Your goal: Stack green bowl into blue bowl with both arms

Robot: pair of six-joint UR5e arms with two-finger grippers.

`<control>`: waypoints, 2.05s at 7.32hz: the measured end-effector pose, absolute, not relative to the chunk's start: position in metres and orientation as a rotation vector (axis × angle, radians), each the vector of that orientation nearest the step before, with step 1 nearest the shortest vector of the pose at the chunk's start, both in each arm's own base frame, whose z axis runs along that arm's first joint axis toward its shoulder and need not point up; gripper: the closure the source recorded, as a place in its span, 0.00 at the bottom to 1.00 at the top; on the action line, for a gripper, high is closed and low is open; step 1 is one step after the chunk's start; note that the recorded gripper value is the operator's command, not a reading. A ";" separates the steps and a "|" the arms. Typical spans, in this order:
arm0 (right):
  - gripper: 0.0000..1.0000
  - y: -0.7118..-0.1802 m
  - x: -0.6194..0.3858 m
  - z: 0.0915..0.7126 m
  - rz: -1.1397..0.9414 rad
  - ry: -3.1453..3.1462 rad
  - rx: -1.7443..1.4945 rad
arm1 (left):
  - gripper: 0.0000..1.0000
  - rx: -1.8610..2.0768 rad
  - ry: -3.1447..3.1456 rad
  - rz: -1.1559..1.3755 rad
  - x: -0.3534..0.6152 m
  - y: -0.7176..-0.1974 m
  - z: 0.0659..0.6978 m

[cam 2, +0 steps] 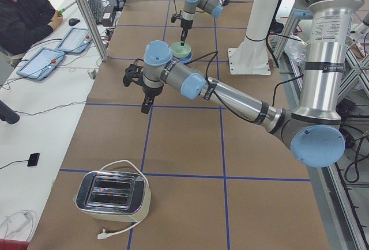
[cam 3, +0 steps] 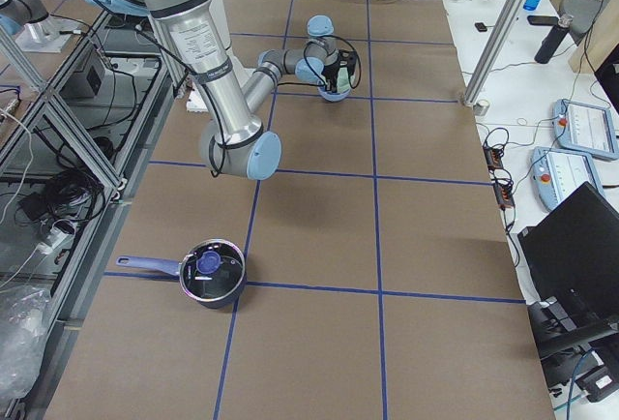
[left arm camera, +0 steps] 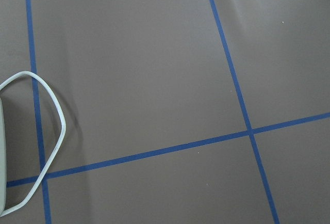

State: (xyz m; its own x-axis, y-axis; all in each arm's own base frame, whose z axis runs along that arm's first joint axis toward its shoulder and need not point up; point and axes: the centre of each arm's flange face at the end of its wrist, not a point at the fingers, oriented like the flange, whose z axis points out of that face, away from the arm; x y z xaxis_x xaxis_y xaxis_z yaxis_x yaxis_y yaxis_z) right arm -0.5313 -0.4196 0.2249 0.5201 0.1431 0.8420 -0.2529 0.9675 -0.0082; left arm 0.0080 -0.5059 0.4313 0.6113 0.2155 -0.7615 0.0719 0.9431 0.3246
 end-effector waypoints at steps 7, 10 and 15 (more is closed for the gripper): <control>1.00 -0.421 -0.542 0.222 0.235 -0.992 0.118 | 0.01 0.337 0.914 0.083 0.008 -0.506 0.432; 1.00 -0.413 -0.548 0.226 0.219 -1.004 0.117 | 0.01 0.338 0.914 0.083 0.008 -0.506 0.432; 0.00 -0.413 -0.551 0.232 0.214 -1.002 0.115 | 0.01 0.336 0.913 0.081 0.008 -0.506 0.433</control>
